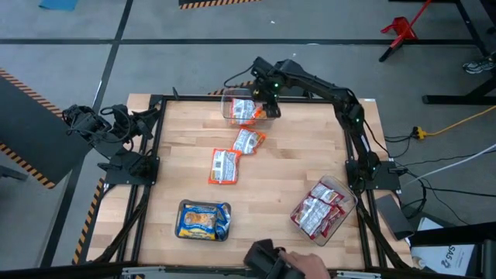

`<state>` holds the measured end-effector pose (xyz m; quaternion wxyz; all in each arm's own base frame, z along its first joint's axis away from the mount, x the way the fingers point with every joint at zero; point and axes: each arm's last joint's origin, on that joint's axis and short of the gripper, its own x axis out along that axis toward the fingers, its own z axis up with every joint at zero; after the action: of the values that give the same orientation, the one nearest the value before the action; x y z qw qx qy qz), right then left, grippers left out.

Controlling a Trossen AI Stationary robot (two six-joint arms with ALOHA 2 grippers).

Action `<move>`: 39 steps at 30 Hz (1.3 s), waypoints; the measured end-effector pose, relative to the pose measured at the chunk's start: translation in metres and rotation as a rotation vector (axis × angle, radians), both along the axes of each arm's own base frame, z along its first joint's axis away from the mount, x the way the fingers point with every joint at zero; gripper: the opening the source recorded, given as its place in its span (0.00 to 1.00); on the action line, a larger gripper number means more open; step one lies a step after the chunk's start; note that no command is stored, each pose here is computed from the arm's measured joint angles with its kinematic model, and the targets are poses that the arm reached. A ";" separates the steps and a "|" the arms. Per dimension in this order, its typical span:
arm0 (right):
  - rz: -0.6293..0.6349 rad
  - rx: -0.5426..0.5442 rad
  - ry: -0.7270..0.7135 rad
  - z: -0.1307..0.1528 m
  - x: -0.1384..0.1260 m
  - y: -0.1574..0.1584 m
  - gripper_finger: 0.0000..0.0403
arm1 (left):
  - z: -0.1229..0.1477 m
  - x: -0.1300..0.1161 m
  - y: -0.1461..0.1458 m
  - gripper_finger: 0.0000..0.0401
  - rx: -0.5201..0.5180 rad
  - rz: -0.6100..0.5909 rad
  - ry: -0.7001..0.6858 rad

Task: Sort Maruchan noodles
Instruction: Adjust the orange noodle pack in the top transparent bin

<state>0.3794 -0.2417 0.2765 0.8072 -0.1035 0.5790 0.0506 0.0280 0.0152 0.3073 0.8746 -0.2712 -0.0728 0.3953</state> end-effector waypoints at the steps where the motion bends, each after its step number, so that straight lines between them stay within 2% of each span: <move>1: 0.027 -0.016 -0.004 0.000 0.003 0.003 0.44 | 0.000 0.000 0.000 0.37 0.002 0.000 0.003; 4: 0.086 -0.035 -0.006 0.000 0.008 0.011 0.44 | 0.000 0.000 0.000 0.37 0.003 0.000 0.003; 9: 0.086 -0.074 0.018 0.000 0.014 0.019 0.47 | 0.000 0.000 0.000 0.37 0.004 0.000 0.006; 20: 0.045 -0.114 0.064 -0.001 0.011 0.017 0.78 | -0.001 0.000 0.000 0.37 0.007 0.001 0.009; 25: 0.106 -0.089 0.091 -0.029 0.014 0.016 0.79 | -0.001 0.000 0.000 0.37 0.006 -0.001 0.009; 29: 0.065 -0.178 0.145 -0.046 0.014 0.013 0.73 | -0.001 0.000 0.000 0.37 0.004 -0.006 0.012; 32: 0.044 -0.223 0.162 -0.050 0.014 0.011 0.61 | -0.001 0.000 0.000 0.37 0.004 -0.005 0.012; 35: 0.041 -0.229 0.155 -0.048 0.015 0.010 0.42 | -0.001 0.000 0.000 0.37 0.007 0.000 0.010; 39: 0.028 -0.219 0.153 -0.048 0.015 0.010 0.13 | -0.001 0.000 0.000 0.37 0.009 0.003 0.009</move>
<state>0.3941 -0.2316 0.2285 0.7438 -0.1950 0.6393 0.0058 0.0276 0.0155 0.3067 0.8755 -0.2653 -0.0711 0.3975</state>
